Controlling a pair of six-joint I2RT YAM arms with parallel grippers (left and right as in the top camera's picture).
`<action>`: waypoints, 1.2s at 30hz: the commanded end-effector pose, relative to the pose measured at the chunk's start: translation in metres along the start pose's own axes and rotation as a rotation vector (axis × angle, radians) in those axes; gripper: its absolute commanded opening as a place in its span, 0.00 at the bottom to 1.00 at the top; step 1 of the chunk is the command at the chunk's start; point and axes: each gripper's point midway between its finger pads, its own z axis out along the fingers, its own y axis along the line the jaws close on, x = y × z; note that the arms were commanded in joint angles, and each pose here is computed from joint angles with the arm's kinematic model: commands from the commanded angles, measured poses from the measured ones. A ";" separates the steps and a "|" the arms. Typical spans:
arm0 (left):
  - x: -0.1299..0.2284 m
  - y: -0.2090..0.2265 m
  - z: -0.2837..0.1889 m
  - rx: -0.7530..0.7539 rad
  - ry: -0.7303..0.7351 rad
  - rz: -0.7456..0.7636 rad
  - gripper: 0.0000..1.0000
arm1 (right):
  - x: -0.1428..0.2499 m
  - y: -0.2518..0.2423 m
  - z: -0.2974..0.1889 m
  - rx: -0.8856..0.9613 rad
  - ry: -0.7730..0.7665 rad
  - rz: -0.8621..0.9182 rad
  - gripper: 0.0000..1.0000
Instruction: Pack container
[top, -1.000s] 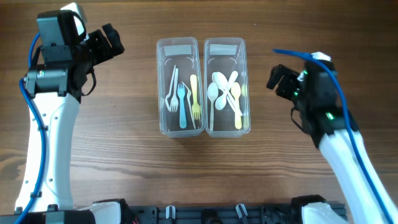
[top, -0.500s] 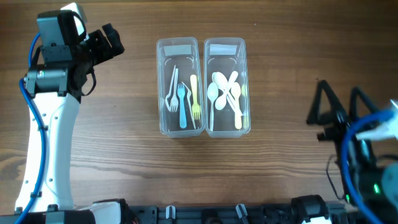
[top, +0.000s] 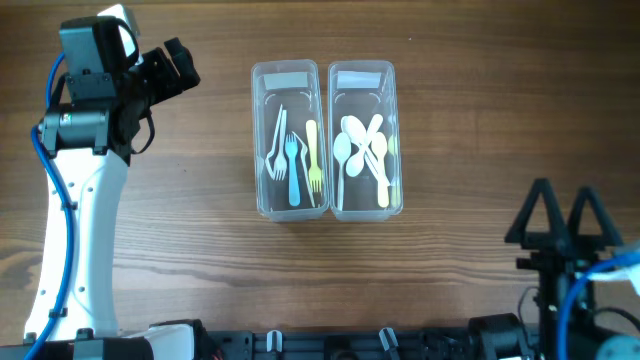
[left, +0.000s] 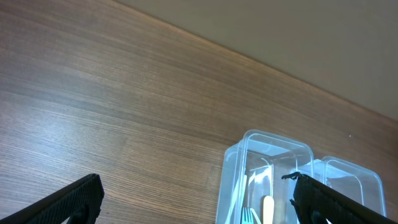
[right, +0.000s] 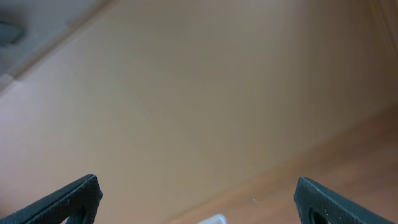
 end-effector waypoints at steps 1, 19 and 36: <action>-0.003 0.002 -0.001 -0.006 -0.007 0.005 1.00 | 0.030 -0.028 0.010 0.073 0.016 0.006 1.00; -0.003 0.002 -0.001 -0.006 -0.007 0.005 1.00 | 0.072 -0.030 0.018 -0.080 -0.011 -0.399 1.00; -0.003 0.002 -0.001 -0.006 -0.007 0.005 1.00 | 0.124 -0.051 0.023 -0.115 0.100 -0.522 1.00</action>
